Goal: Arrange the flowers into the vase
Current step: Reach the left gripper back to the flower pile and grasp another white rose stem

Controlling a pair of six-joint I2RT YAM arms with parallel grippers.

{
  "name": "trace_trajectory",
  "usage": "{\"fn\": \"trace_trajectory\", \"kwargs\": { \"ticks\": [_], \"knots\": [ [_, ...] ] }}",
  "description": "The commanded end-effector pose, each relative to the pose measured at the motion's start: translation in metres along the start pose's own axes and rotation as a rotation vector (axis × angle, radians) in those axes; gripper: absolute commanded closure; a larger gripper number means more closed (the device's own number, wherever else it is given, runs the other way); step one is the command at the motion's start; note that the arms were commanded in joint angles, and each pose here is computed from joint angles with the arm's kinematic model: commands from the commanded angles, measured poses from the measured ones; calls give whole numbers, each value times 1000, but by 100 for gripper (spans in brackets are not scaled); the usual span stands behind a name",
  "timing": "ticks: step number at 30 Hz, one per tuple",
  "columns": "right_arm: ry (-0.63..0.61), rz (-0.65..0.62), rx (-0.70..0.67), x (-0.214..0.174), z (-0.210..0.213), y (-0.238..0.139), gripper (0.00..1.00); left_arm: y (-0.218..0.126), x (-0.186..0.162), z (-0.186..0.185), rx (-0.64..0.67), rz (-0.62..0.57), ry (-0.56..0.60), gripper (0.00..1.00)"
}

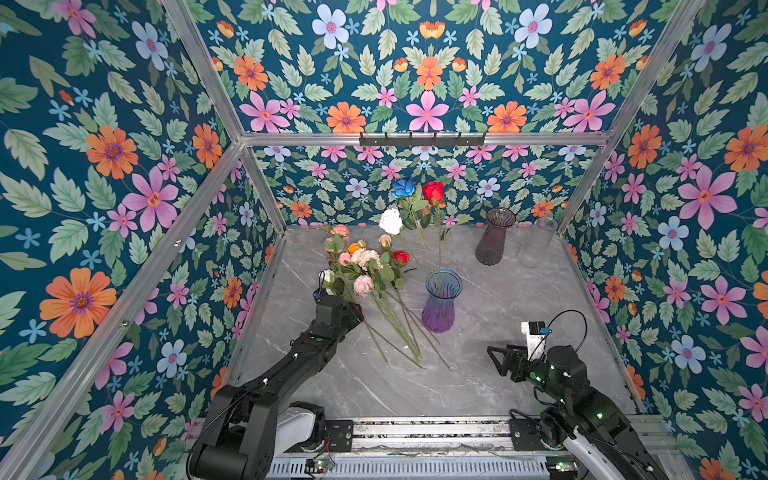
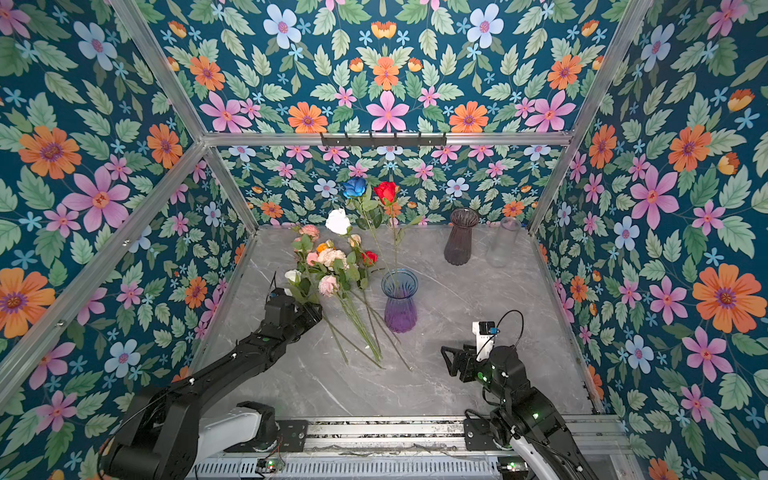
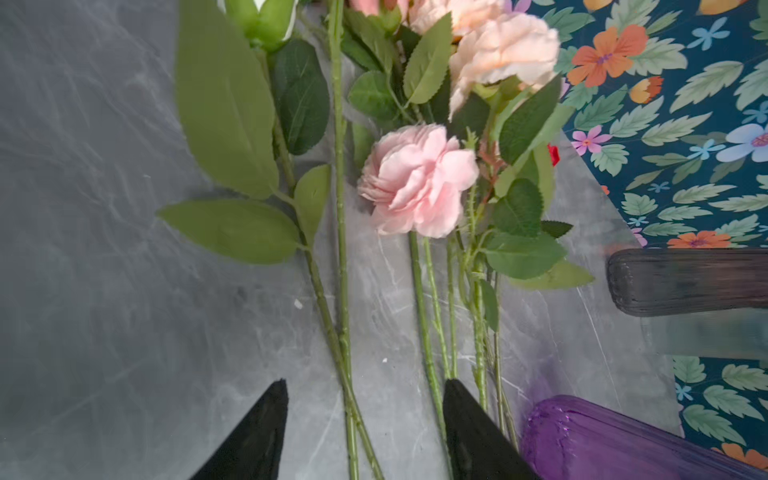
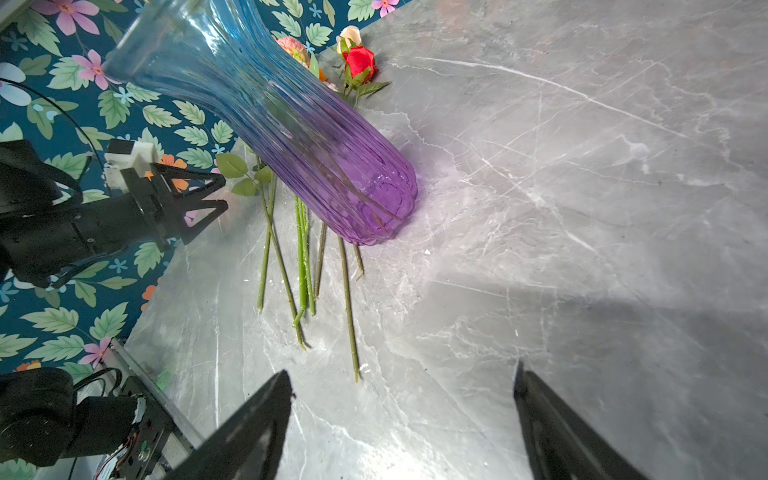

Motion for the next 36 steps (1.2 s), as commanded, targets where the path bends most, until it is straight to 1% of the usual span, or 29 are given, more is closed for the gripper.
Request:
{"fn": "trace_trajectory", "kwargs": {
  "ticks": [1,3,5,8,12,14,16,19,22,26,28,31,34,36],
  "knots": [
    [-2,-15,6,3,1,0,15,7,2,-6,-70,17,-44,38],
    [-2,-13,6,3,1,0,15,13,2,0,-67,34,-71,38],
    [-2,-14,5,2,1,0,15,18,2,5,-81,49,-100,41],
    [-3,-14,3,3,1,1,15,26,1,10,-109,67,-138,47],
    [-2,-7,1,3,1,1,15,36,-1,15,-128,95,-171,56],
    [-1,-5,0,3,1,2,15,40,-1,15,-146,104,-185,57],
    [0,-4,-1,2,1,2,15,43,-1,14,-165,111,-188,55],
    [0,-5,-2,2,0,2,15,49,1,17,-157,116,-200,56],
    [0,-5,-3,3,0,2,15,54,5,21,-159,106,-214,66],
    [-1,-8,-4,3,0,2,15,58,10,27,-194,100,-248,78],
    [0,-6,-6,3,0,2,15,59,12,27,-216,98,-256,80],
    [0,-6,-8,3,0,2,15,56,14,23,-245,90,-246,85],
    [2,-5,-11,3,-1,2,15,48,18,19,-249,74,-219,95],
    [2,-4,-11,3,0,3,15,40,22,14,-246,53,-192,98]
  ]
}}
Point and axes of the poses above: each gripper's point midway between its finger pads, its own y axis out along the fingers, its own z axis along the line the jaws close on, x = y × z, the point moved 6 cm from there along -y, back along the fingers, and after that the axes turned 5 degrees about -y, right-handed, at the moved point
